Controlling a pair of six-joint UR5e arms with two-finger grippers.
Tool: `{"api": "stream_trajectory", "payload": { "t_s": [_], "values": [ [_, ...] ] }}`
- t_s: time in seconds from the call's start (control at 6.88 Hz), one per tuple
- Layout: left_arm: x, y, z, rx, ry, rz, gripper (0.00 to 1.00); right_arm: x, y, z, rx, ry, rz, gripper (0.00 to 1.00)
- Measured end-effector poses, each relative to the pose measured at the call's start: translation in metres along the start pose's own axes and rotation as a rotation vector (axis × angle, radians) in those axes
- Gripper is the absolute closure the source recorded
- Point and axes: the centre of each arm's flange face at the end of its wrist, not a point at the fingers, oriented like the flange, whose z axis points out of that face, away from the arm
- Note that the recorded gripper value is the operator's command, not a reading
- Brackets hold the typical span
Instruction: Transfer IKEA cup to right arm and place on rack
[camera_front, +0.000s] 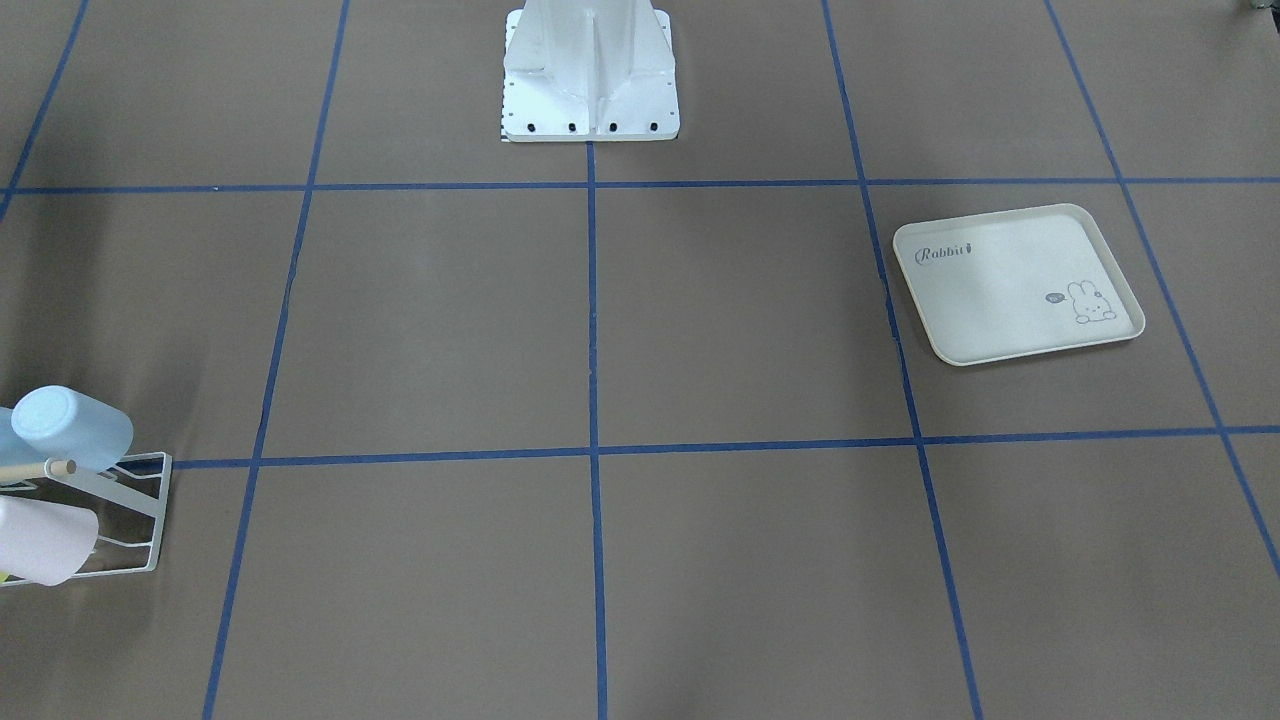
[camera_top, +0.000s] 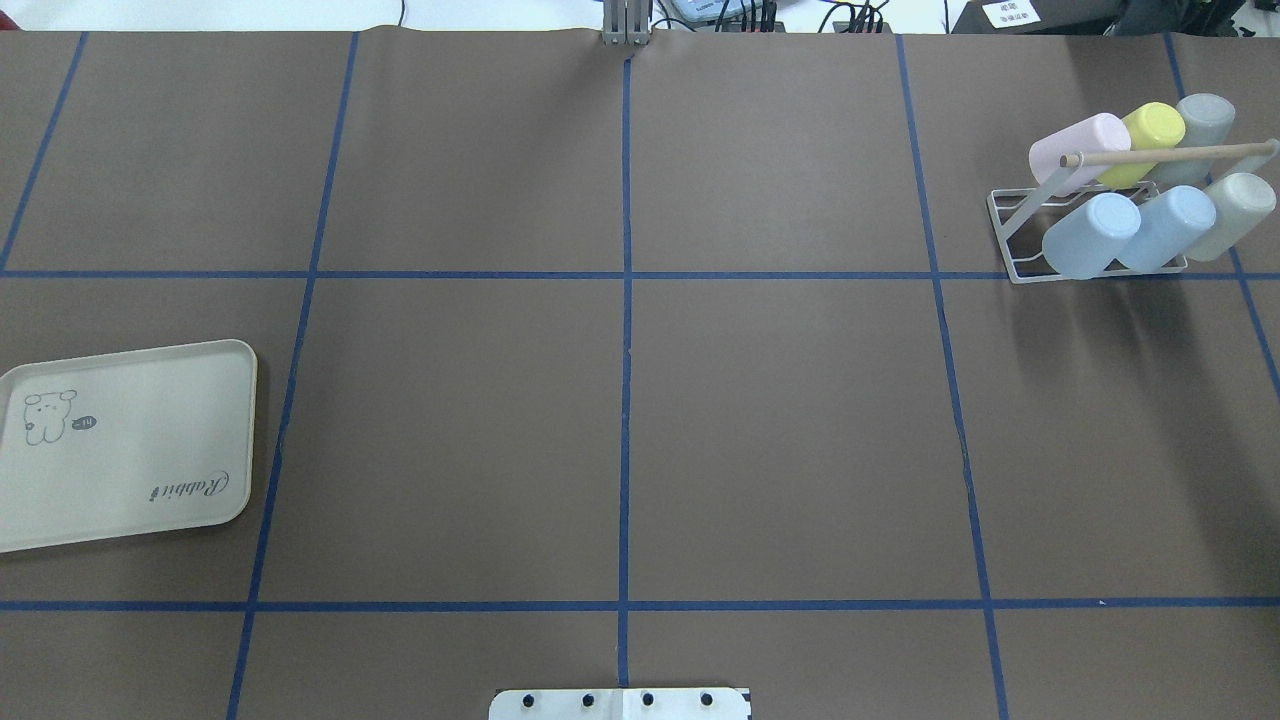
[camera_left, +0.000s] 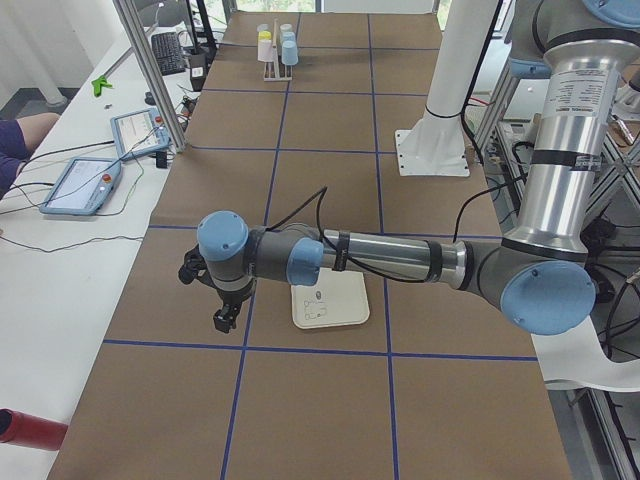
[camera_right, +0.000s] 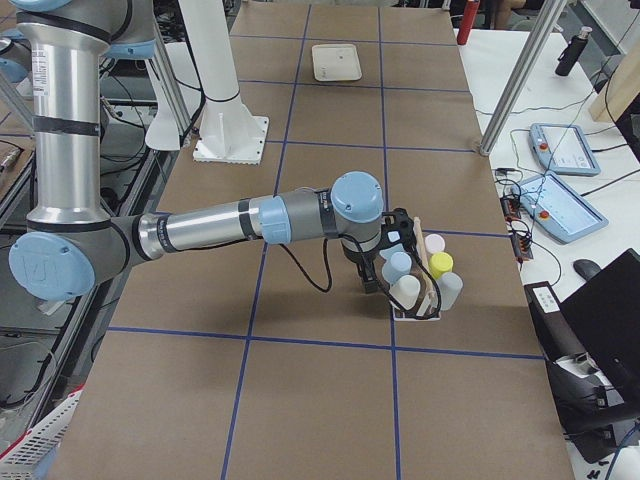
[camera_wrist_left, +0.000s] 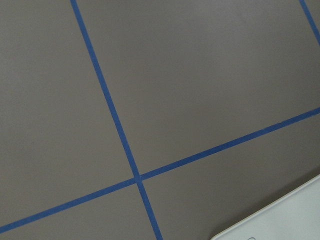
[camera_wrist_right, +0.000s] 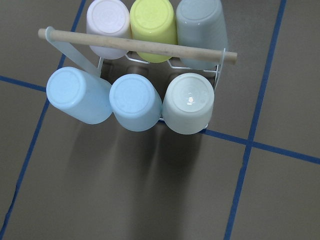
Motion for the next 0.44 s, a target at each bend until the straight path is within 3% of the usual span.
{"api": "stream_trajectory", "payload": {
  "t_s": [0.15, 0.44],
  "values": [
    [-0.017, 0.035, 0.019, -0.033, -0.039, -0.024, 0.0, 0.007, 0.004, 0.004, -0.002, 0.016, 0.002, 0.0],
    [-0.031, 0.059, 0.032, -0.053, -0.072, -0.036, 0.0, 0.024, 0.011, 0.016, -0.03, 0.046, 0.034, 0.0]
  ]
}}
